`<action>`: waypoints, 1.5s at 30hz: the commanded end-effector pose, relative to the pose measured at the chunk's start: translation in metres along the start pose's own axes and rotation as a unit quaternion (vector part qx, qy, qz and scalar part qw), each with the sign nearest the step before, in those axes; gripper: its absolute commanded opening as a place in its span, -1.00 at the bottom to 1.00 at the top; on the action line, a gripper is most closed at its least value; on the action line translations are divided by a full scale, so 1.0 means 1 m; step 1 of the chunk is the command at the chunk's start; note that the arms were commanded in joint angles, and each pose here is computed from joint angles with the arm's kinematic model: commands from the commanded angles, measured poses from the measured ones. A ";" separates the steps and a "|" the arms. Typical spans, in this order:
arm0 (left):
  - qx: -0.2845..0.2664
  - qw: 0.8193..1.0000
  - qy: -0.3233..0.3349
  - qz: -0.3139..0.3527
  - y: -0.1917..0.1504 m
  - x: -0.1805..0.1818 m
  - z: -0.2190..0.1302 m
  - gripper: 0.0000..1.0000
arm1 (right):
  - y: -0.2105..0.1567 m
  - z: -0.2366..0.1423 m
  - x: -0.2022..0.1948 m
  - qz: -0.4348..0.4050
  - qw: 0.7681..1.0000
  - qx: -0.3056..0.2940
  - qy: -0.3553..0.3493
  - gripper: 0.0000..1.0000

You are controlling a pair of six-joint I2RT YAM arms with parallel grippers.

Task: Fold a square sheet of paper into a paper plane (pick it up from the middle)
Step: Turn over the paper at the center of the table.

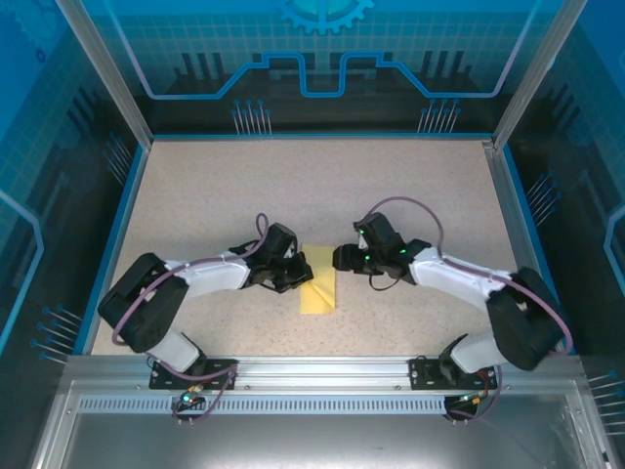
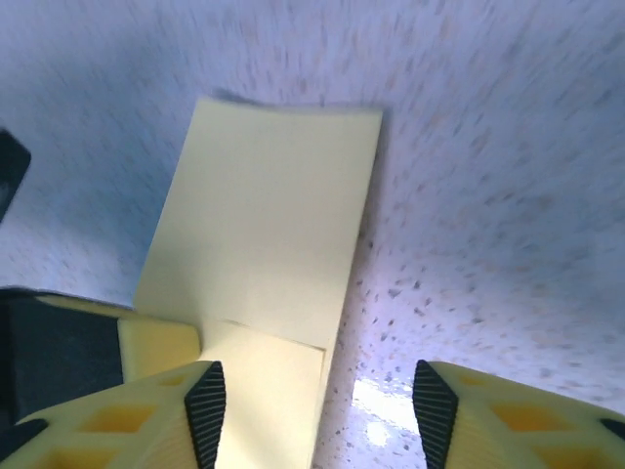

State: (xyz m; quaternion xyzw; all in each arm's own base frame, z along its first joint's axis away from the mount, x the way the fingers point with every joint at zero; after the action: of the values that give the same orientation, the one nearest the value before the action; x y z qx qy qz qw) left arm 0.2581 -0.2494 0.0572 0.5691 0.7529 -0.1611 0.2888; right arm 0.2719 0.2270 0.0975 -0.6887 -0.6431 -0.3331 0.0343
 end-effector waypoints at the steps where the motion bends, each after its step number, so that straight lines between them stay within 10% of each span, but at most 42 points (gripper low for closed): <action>1: -0.030 0.995 0.063 0.076 0.010 -0.005 -0.040 -0.91 | 0.007 -0.025 -0.037 0.016 0.996 -0.038 -0.074 0.35; 12: -0.153 0.913 0.276 0.260 0.068 -0.015 -0.139 -0.89 | 0.015 -0.075 -0.077 0.029 0.986 -0.116 -0.119 0.90; 17: -0.211 0.807 0.460 0.306 0.097 -0.010 -0.143 -0.88 | 0.011 -0.080 -0.088 0.045 0.983 -0.122 -0.126 0.93; 21: -0.195 0.757 0.527 0.333 0.104 -0.008 -0.110 -0.89 | 0.006 -0.083 -0.096 0.054 0.982 -0.119 -0.136 0.94; 32: -0.136 0.793 0.482 0.347 0.071 -0.008 -0.001 -0.85 | -0.006 -0.091 -0.116 0.085 0.977 -0.124 -0.150 0.93; 45: -0.079 0.842 0.418 0.333 0.038 -0.007 0.049 -0.53 | -0.006 -0.086 -0.120 0.100 0.977 -0.116 -0.150 0.94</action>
State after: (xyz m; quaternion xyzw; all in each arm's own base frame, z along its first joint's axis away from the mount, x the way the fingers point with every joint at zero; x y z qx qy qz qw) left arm 0.3104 -0.2601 0.0347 0.7755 0.5625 0.2865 0.0121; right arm 0.2372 0.0886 0.1055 -0.7796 -0.5385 -0.3000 -0.1107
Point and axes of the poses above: each hand's point on the last joint's axis, 136 mm out from that joint toward the fingers, its own z axis out along the fingers, its own x axis along the line the jaws close on, y = z × x, the point moved 1 cm from there along -z, back along the fingers, and after that the axes turned 3 degrees about z, right-handed, at the moved point
